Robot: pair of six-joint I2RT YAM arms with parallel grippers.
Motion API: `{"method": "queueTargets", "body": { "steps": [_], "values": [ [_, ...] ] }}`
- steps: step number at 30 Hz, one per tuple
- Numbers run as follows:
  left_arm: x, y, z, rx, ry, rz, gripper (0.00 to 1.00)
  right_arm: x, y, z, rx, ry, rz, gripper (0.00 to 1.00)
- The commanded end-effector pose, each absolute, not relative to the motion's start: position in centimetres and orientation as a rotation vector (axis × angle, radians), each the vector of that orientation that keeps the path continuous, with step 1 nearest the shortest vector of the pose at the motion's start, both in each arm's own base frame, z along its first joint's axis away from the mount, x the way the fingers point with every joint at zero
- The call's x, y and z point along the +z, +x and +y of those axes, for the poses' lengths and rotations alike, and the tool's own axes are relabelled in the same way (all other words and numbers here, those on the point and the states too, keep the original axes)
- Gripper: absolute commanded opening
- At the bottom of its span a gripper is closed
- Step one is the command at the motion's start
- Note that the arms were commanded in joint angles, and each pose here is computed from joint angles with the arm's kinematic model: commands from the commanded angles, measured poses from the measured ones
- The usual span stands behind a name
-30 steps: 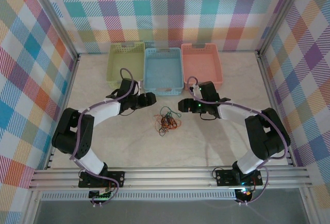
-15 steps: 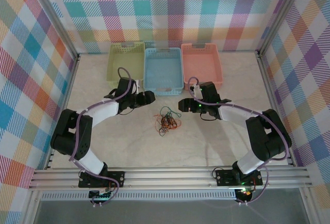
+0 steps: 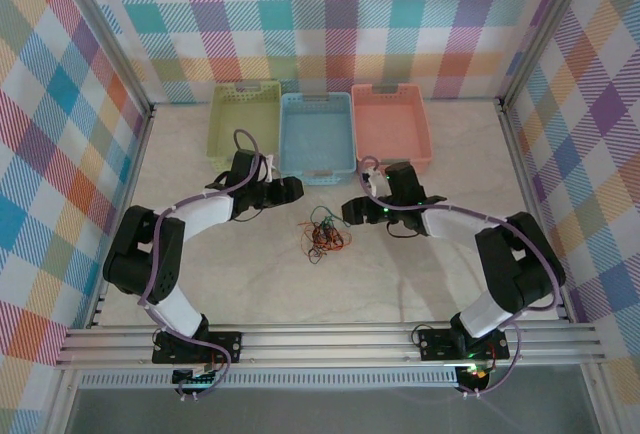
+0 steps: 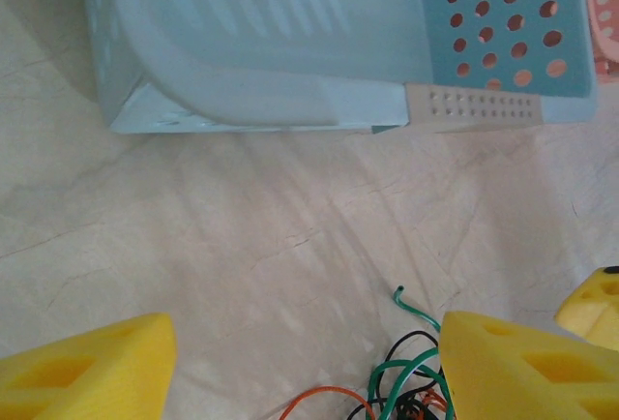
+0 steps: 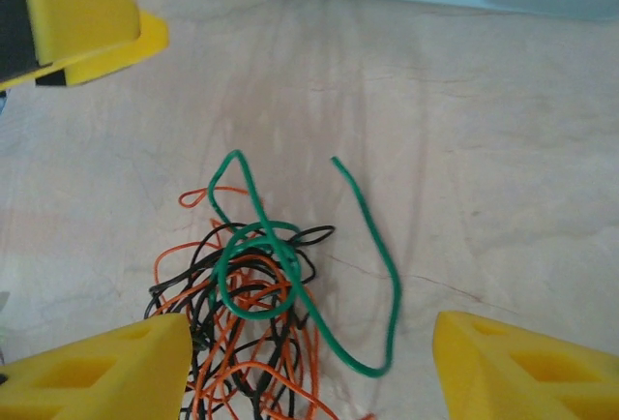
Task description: Untangle the cables
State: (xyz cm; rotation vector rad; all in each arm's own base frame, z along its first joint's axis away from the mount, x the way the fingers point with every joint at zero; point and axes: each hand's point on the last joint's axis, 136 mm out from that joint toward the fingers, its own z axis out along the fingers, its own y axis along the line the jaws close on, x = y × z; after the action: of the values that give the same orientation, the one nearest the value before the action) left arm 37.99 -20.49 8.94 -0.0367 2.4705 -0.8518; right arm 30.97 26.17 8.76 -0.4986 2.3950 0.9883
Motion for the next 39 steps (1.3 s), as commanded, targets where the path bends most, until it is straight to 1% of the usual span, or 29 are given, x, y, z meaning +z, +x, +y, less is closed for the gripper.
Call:
{"method": "queueTargets", "body": {
  "steps": [1, 6, 11, 16, 17, 18, 19, 20, 21, 22, 25, 31, 34, 37, 39],
  "values": [
    [10.1, 37.7, -21.2, -0.863, 0.034, 2.426, 0.73, 8.9, 30.6, 27.7, 1.004, -0.633, 2.371, 0.67],
    [9.8, 37.7, -21.1, -0.823, 0.034, 2.442, 0.77, 7.7, 29.8, 29.0, 1.014, -0.718, 2.399, 0.69],
    [9.5, 37.8, -21.1, -0.799, 0.028, 2.459, 0.77, 6.0, 29.9, 29.4, 0.943, -0.739, 2.484, 0.70],
    [9.4, 37.8, -21.0, -0.790, 0.029, 2.462, 0.77, 5.5, 29.8, 29.6, 0.903, -0.758, 2.505, 0.66],
    [9.5, 37.8, -21.0, -0.787, 0.030, 2.462, 0.77, 5.3, 29.9, 29.5, 0.892, -0.753, 2.511, 0.62],
    [9.5, 37.8, -21.1, -0.789, 0.032, 2.460, 0.77, 5.3, 29.9, 29.5, 0.891, -0.756, 2.514, 0.54],
    [9.6, 37.8, -21.1, -0.791, 0.034, 2.460, 0.77, 5.2, 29.9, 29.4, 0.883, -0.757, 2.524, 0.49],
    [9.7, 37.7, -21.2, -0.790, 0.038, 2.457, 0.77, 5.2, 29.9, 29.4, 0.883, -0.760, 2.529, 0.40],
    [9.7, 37.7, -21.2, -0.791, 0.041, 2.456, 0.77, 5.3, 30.0, 29.5, 0.878, -0.761, 2.527, 0.36],
    [9.7, 37.6, -21.2, -0.791, 0.044, 2.453, 0.77, 5.4, 30.2, 29.4, 0.866, -0.757, 2.522, 0.28],
    [10.0, 37.5, -21.2, -0.792, 0.049, 2.444, 0.77, 6.2, 30.6, 28.7, 0.814, -0.732, 2.475, 0.20],
    [11.0, 37.5, -22.5, -0.882, 0.105, 2.398, 0.77, 9.3, 30.5, 28.0, 0.808, -0.710, 2.301, 0.11],
    [11.0, 37.3, -23.5, -0.937, 0.140, 2.411, 0.77, 10.1, 30.4, 27.8, 0.804, -0.700, 2.254, 0.09],
    [11.2, 37.0, -24.1, -0.900, 0.187, 2.424, 0.77, 10.0, 30.4, 27.9, 0.808, -0.699, 2.264, 0.08],
    [11.8, 36.9, -24.5, -0.930, 0.214, 2.417, 0.77, 9.9, 30.5, 28.0, 0.814, -0.699, 2.275, 0.08]
  ]
}}
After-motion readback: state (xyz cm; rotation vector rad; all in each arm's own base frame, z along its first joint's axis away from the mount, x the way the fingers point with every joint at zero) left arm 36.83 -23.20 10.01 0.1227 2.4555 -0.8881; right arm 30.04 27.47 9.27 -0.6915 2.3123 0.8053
